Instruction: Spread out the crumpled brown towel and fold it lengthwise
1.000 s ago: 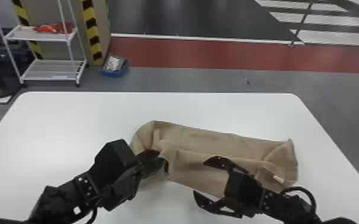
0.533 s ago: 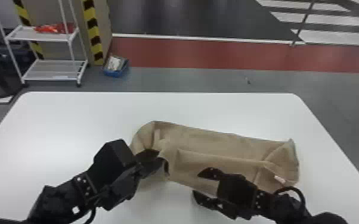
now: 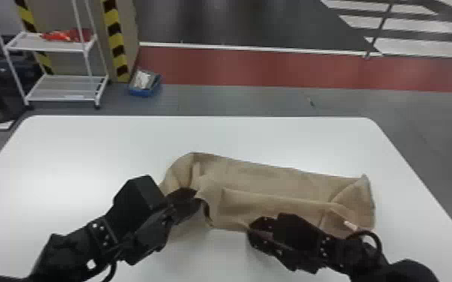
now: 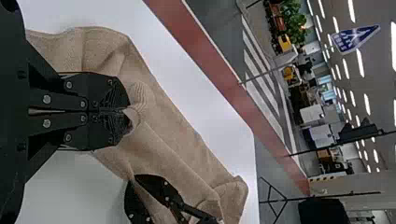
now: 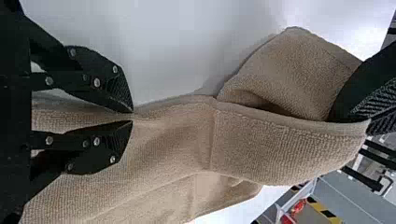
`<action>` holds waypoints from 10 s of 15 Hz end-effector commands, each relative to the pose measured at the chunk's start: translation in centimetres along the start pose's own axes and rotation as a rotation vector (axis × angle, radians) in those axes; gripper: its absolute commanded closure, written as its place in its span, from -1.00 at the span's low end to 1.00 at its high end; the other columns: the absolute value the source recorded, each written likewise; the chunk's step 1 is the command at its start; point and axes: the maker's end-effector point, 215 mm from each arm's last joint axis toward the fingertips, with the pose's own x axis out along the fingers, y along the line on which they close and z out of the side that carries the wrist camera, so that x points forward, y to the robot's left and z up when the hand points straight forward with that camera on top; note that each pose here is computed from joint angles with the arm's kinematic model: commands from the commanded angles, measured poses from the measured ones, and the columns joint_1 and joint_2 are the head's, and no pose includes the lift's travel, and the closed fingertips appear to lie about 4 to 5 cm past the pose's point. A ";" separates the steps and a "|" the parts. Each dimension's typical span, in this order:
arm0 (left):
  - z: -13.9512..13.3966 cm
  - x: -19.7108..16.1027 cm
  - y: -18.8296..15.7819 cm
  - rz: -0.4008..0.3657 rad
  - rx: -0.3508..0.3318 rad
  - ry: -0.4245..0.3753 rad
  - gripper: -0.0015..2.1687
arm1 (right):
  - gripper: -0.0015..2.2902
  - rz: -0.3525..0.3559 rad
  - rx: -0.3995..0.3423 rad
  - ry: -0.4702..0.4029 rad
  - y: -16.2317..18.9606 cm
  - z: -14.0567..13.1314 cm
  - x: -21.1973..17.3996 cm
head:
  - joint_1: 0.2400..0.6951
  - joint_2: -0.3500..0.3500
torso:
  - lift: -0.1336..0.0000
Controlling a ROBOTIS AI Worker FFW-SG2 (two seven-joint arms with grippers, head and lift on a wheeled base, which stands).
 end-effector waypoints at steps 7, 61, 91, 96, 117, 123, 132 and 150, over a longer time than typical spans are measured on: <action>-5.3 -2.4 6.1 0.086 -0.024 0.072 0.98 | 0.30 -0.096 0.009 0.009 -5.0 -2.8 -7.9 | 1.00 -0.32 | -0.86; -10.0 -2.1 9.5 0.263 -0.133 0.211 -0.89 | 0.81 -0.612 0.628 -0.141 -25.4 -17.7 -30.7 | 1.00 -1.00 | -0.86; -12.4 -4.4 21.9 0.236 -0.357 0.193 0.92 | 0.81 -0.627 0.496 -0.082 -28.0 -18.0 -27.9 | 1.00 -1.00 | -0.86; -5.8 -9.5 23.9 0.313 -0.289 0.104 0.92 | 0.81 -0.608 0.406 -0.129 -29.3 -12.9 -26.6 | 0.92 -0.62 | -0.86; -15.4 -5.4 5.3 -0.018 -0.055 0.328 -0.80 | 0.81 -0.389 0.236 0.052 -16.3 -17.9 -21.9 | 1.00 -0.90 | -0.86; -14.4 -4.0 5.2 -0.025 -0.051 0.304 -0.50 | 0.81 -0.392 0.232 0.052 -16.0 -17.5 -22.2 | 1.00 -0.94 | -0.86; -16.6 -2.5 5.1 -0.060 -0.099 0.395 -0.50 | 0.81 -0.396 0.223 0.065 -15.5 -17.5 -22.8 | 1.00 -1.00 | -0.86; -19.9 -7.6 11.1 0.048 -0.153 0.457 0.27 | 0.81 -0.243 -0.070 0.314 -9.5 -19.3 -23.1 | 1.00 -0.72 | -0.86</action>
